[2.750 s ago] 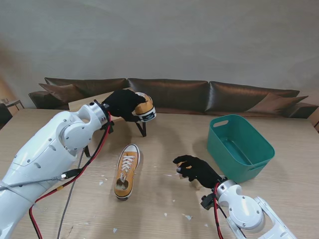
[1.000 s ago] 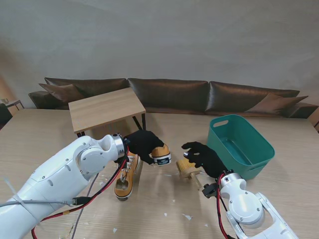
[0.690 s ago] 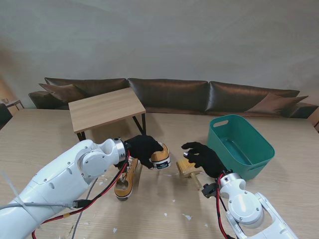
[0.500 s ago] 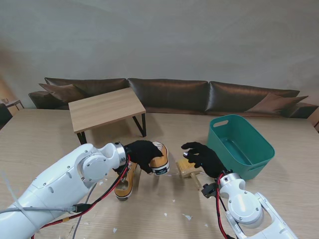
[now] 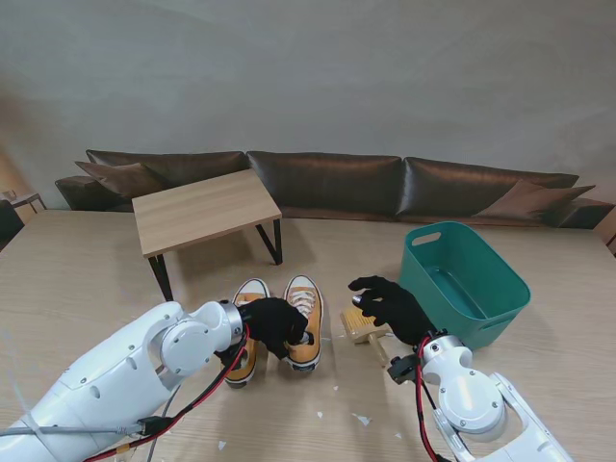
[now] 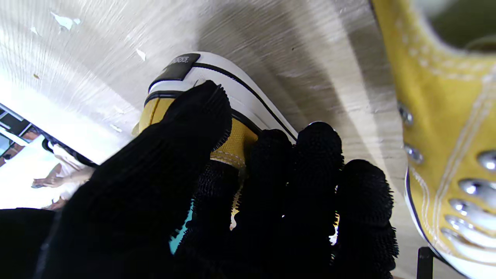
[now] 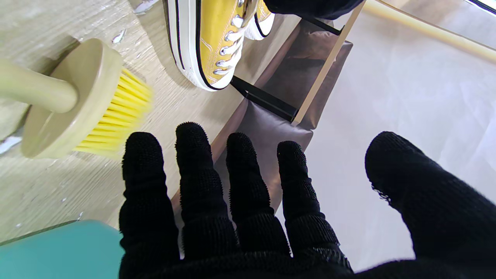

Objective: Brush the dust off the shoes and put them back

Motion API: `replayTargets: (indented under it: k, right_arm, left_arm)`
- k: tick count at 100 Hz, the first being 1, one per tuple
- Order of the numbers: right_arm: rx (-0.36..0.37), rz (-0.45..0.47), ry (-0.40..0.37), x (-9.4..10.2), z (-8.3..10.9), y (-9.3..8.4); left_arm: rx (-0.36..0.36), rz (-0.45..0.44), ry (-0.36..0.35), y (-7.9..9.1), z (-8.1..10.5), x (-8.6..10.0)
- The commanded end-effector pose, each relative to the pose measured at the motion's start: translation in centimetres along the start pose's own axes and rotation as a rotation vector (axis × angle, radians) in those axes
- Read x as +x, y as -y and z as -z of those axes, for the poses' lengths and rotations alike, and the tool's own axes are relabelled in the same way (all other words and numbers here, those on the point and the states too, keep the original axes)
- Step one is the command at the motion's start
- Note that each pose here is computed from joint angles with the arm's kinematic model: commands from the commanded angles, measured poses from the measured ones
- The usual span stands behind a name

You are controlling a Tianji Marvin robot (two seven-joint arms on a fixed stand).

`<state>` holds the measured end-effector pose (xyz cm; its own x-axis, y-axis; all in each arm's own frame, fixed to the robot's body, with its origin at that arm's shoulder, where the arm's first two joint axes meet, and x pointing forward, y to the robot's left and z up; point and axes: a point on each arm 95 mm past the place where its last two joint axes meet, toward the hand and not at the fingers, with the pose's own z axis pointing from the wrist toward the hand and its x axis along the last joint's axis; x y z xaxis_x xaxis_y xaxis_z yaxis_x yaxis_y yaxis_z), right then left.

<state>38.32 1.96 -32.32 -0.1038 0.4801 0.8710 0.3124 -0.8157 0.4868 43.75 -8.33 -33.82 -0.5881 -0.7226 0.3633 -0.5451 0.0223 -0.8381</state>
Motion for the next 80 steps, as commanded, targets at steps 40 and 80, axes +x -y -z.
replayTargets:
  k: [40,80]
  right_arm:
    - [0.027,-0.010,0.005,-0.1,0.0,0.7]
    - [0.034,-0.009,0.005,-0.1,0.1,0.8]
  left_arm:
    - [-0.032,0.032,0.031,-0.7,0.4,-0.6]
    - [0.025,-0.057,0.046,1.2,2.4,-0.4]
